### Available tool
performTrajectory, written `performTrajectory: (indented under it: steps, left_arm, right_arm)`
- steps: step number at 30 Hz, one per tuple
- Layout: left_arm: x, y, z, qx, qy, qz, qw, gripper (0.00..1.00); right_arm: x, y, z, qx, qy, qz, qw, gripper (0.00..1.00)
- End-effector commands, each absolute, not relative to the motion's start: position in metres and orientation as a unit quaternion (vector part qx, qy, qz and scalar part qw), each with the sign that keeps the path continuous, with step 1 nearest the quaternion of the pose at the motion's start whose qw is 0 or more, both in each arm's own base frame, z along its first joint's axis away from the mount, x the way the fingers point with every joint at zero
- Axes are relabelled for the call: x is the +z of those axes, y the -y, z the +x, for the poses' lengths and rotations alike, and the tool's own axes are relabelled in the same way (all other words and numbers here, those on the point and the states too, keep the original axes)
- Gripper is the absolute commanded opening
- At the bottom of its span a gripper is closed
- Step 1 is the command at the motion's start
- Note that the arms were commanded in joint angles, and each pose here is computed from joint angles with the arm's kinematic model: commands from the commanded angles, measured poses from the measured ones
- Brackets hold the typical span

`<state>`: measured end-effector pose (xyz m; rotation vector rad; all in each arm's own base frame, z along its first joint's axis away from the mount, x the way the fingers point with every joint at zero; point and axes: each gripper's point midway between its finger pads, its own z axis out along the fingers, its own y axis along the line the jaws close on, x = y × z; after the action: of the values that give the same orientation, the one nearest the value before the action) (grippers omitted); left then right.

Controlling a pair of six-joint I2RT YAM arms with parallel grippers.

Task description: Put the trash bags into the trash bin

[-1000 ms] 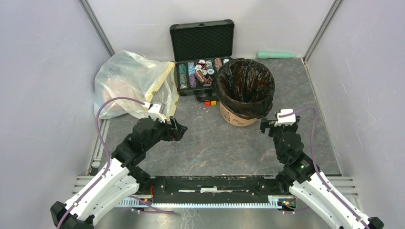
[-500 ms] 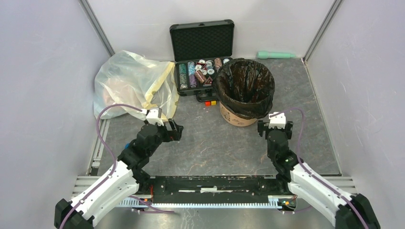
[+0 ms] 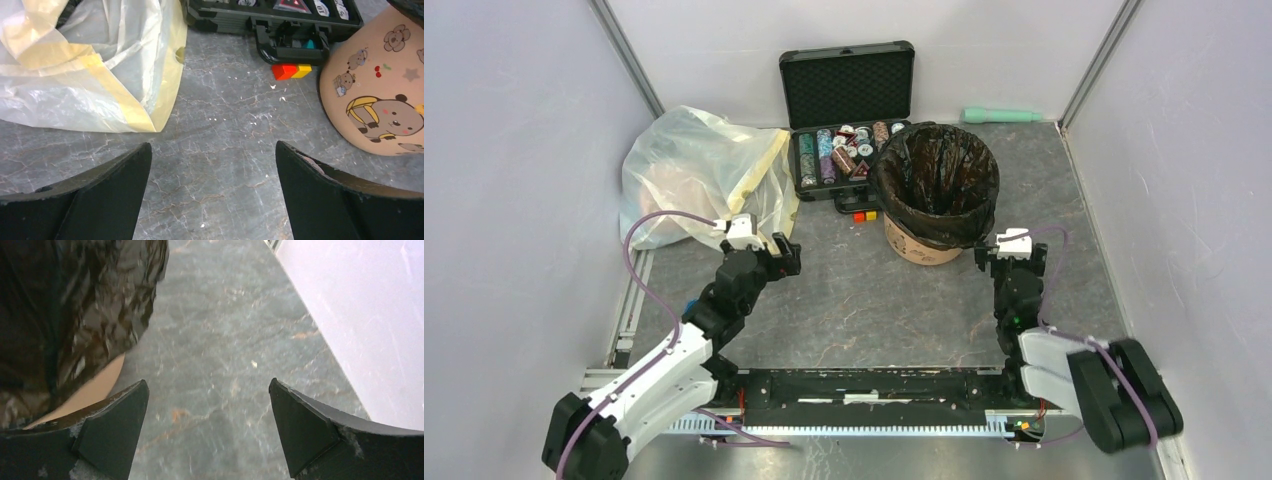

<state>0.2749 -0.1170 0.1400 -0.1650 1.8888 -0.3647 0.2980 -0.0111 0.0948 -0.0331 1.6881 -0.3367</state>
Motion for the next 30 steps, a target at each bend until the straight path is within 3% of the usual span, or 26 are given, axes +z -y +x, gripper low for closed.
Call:
performTrajectory:
  steps: [1, 6, 9, 14, 18, 24, 26, 30]
  left_arm:
    - [0.172, 0.107, 0.292, -0.132, -0.758, -0.069, 0.635, 1.0]
    - [0.176, 0.121, 0.29, -0.151, -0.747, -0.012, 0.647, 1.0]
    - [0.165, 0.106, 0.297, -0.094, -0.75, -0.005, 0.654, 1.0]
    - [0.166, 0.072, 0.302, -0.001, -0.715, -0.012, 0.699, 0.88]
    - [0.167, 0.044, 0.306, 0.074, -0.706, -0.014, 0.704, 0.92]
    - [0.126, 0.028, 0.329, 0.052, -0.713, -0.025, 0.699, 0.97]
    - [0.116, 0.027, 0.341, 0.07, -0.743, -0.015, 0.665, 0.97]
    - [0.119, 0.025, 0.35, 0.08, -0.728, 0.013, 0.68, 0.96]
  right_arm:
    - [0.107, 0.025, 0.276, -0.184, -0.686, -0.025, 0.704, 0.98]
    - [0.097, 0.031, 0.283, -0.189, -0.698, -0.014, 0.69, 0.98]
    - [0.096, 0.03, 0.283, -0.187, -0.7, -0.013, 0.69, 0.98]
    - [0.095, 0.033, 0.283, -0.192, -0.703, -0.003, 0.685, 0.98]
    - [0.095, 0.033, 0.284, -0.192, -0.703, -0.003, 0.685, 0.98]
    - [0.095, 0.033, 0.283, -0.191, -0.703, -0.003, 0.685, 0.98]
    - [0.095, 0.033, 0.283, -0.191, -0.703, -0.004, 0.685, 0.98]
    - [0.095, 0.033, 0.284, -0.191, -0.703, -0.003, 0.685, 0.98]
